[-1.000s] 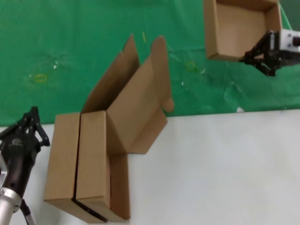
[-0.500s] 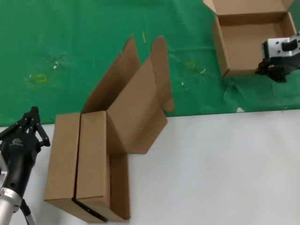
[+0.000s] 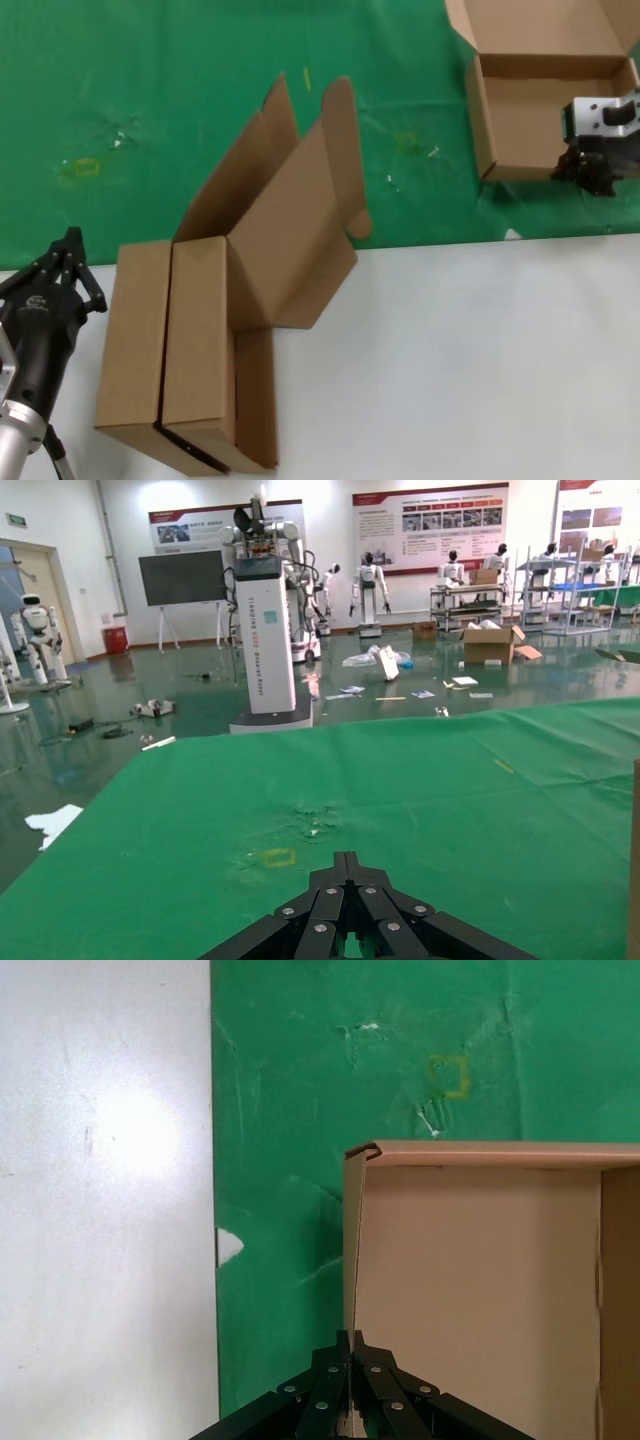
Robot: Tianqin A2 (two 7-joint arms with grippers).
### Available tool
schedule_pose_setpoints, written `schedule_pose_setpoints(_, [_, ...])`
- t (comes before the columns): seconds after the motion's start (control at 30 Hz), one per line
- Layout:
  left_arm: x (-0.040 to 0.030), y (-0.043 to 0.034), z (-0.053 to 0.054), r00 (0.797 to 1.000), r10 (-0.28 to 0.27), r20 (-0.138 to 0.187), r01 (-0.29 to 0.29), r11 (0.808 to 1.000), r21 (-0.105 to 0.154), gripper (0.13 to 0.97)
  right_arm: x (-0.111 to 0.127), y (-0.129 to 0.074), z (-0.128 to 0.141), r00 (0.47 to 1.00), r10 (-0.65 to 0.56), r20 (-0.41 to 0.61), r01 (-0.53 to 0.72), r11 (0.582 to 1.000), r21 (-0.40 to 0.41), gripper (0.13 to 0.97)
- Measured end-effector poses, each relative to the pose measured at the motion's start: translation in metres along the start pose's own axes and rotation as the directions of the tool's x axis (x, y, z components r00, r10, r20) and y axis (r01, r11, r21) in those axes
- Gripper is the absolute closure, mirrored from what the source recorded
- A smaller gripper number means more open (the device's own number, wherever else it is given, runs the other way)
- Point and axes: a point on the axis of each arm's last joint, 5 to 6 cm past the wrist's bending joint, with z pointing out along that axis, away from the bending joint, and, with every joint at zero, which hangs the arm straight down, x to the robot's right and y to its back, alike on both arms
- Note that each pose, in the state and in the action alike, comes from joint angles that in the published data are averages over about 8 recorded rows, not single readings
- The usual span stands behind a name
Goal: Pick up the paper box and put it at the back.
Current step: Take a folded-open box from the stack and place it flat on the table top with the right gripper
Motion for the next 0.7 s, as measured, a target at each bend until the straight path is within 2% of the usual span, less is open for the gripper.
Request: schedule_pose_setpoints(0.7, [0.0, 0.0, 0.0, 1.0, 0.0, 0.0, 0.0, 1.0, 0.0, 0.953, 0.0081, -0.0072, 0.0042, 0.999, -0.031, -0.04, 0.031, 0.999, -0.009, 0.947])
